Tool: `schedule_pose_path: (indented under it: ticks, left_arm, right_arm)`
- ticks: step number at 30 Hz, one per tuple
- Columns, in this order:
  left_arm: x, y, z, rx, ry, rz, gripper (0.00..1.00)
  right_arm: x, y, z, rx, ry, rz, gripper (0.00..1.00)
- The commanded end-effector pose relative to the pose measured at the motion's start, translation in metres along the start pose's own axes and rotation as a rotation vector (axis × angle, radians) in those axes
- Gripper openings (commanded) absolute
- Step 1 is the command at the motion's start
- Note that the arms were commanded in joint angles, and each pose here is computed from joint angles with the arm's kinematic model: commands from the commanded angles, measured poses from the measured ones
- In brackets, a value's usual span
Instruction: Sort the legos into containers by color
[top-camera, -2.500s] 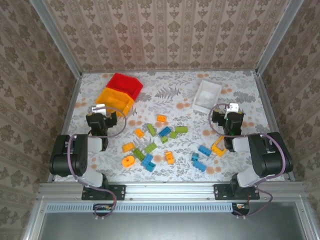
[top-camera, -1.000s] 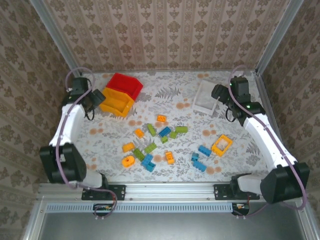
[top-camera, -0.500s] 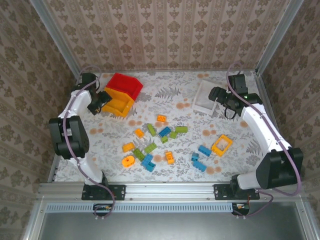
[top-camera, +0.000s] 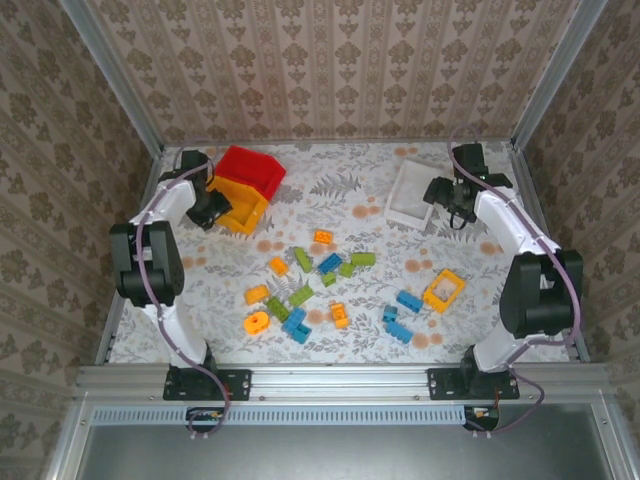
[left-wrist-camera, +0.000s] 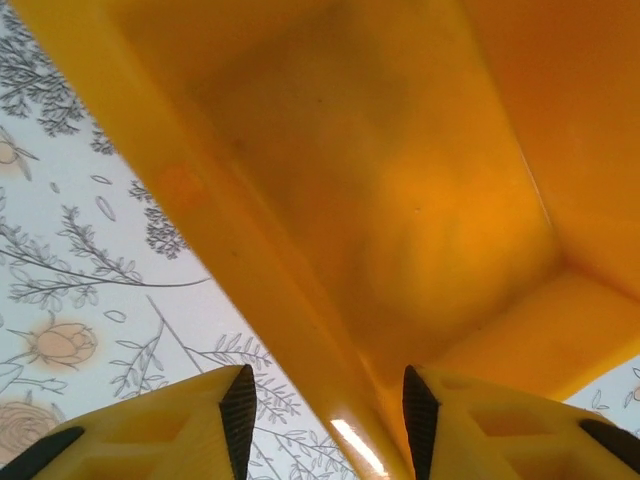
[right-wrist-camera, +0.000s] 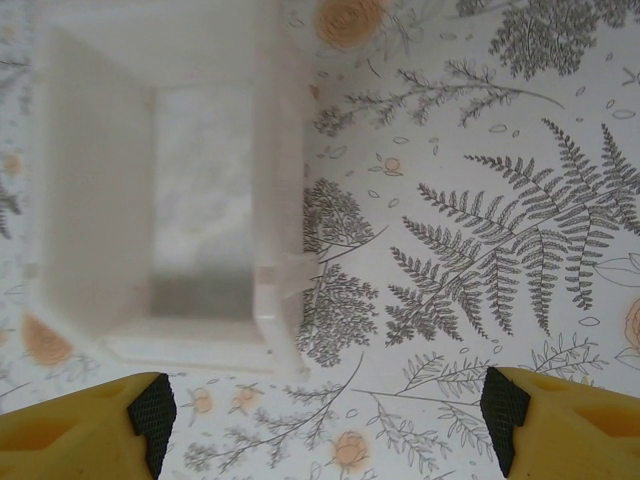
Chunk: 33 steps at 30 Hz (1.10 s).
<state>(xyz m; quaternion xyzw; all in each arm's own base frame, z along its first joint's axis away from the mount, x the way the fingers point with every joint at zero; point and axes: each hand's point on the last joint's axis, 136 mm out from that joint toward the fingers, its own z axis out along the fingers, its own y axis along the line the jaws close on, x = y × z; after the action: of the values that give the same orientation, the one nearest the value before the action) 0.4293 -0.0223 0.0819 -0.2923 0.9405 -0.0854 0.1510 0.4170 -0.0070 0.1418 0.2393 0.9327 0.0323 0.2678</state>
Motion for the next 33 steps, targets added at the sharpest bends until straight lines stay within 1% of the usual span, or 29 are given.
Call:
schedule_pose_path:
  ticks: [1,6,9,12,14,16,17,20,25,31,33]
  left_arm:
    - [-0.001,-0.007,0.002,-0.009,-0.008,0.051,0.38]
    - [-0.001,-0.011,0.001,-0.028,-0.015,0.142,0.20]
    - [0.000,-0.013,0.003,-0.048,-0.001,0.202,0.13]
    - [0.000,-0.015,0.003,-0.063,-0.001,0.251,0.12]
    - [0.000,-0.022,0.003,-0.046,-0.003,0.285,0.10]
    - [0.002,-0.035,0.004,-0.018,-0.002,0.345,0.05]
    - [0.004,-0.042,0.005,-0.016,0.001,0.388,0.00]
    - [0.014,-0.058,0.007,-0.037,0.024,0.515,0.00]
    - [0.034,-0.070,0.009,-0.076,0.059,0.636,0.00]
    - [0.062,-0.085,0.007,-0.071,0.081,0.767,0.00]
    - [0.071,-0.087,0.006,-0.067,0.092,0.793,0.00]
  right_arm:
    - [-0.015,-0.003,0.013,0.028,-0.014,-0.010,0.83]
    - [-0.021,0.008,0.041,0.019,0.024,-0.025,0.78]
    - [-0.022,0.011,0.057,0.027,0.054,-0.031,0.74]
    - [-0.023,0.011,0.068,0.042,0.065,-0.041,0.69]
    - [-0.023,0.012,0.075,0.045,0.077,-0.052,0.63]
    - [-0.022,0.013,0.082,0.049,0.091,-0.072,0.59]
    - [-0.021,0.013,0.084,0.056,0.096,-0.082,0.57]
    - [-0.018,0.013,0.091,0.077,0.109,-0.122,0.50]
    - [-0.014,0.016,0.094,0.093,0.111,-0.178,0.34]
    - [-0.010,0.022,0.092,0.095,0.114,-0.232,0.23]
    - [-0.007,0.028,0.090,0.089,0.113,-0.261,0.21]
